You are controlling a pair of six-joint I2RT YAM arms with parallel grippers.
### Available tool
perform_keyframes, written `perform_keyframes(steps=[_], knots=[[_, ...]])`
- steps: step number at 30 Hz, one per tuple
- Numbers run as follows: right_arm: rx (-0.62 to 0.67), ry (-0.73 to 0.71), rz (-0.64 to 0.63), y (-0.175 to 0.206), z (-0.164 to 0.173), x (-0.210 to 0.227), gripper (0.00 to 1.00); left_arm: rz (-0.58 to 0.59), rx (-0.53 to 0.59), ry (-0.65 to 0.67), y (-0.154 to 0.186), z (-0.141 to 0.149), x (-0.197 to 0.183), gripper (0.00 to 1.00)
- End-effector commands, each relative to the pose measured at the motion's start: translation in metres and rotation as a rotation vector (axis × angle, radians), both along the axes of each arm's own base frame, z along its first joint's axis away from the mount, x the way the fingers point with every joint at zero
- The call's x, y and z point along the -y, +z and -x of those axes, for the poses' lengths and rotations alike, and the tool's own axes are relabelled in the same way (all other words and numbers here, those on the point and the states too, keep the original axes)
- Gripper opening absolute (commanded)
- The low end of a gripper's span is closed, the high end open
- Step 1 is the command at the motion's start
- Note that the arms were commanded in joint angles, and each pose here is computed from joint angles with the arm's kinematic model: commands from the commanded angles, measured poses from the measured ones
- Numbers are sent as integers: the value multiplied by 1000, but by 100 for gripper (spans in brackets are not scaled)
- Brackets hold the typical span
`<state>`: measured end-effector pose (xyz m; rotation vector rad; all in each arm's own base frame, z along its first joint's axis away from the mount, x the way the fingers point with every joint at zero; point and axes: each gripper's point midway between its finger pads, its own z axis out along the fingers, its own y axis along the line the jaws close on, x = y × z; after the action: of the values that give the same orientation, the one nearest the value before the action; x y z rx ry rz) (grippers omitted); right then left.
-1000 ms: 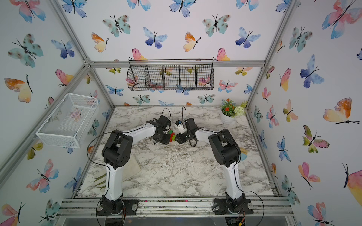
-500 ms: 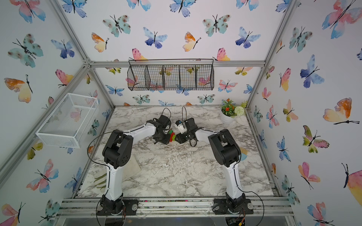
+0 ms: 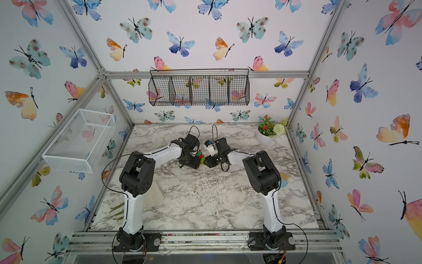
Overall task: Assemble the letter v with lego
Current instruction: Assemble the lego brick with the lego brick, then adjust the lego brick at the center of the board.
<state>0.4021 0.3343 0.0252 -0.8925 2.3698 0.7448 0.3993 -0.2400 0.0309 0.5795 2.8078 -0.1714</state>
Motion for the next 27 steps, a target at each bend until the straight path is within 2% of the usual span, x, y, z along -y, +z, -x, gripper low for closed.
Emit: perform_keyframes(steps=[1,7,12,13,17,20,23,27], knots=[[-195,-46,104,-35,36,28,49,71,62,9,41,-2,4,77],[-205,-143,73,-12,18,40,51,185,121,46,76,2,-1,85],[-207,-223,131,-24,-2,47,52,260,132,156,84,5,-25,87],[-212,-238,141,-28,-6,47,52,280,138,191,87,4,-33,100],[-212,-280,165,-40,-21,47,53,351,173,334,98,0,-65,98],[-217,-284,164,-48,-26,43,53,353,198,442,102,-1,-90,98],[-238,-276,164,-53,-24,42,53,339,195,565,97,4,-114,98],[-231,-226,118,-48,-12,35,52,345,182,667,90,14,-138,98]])
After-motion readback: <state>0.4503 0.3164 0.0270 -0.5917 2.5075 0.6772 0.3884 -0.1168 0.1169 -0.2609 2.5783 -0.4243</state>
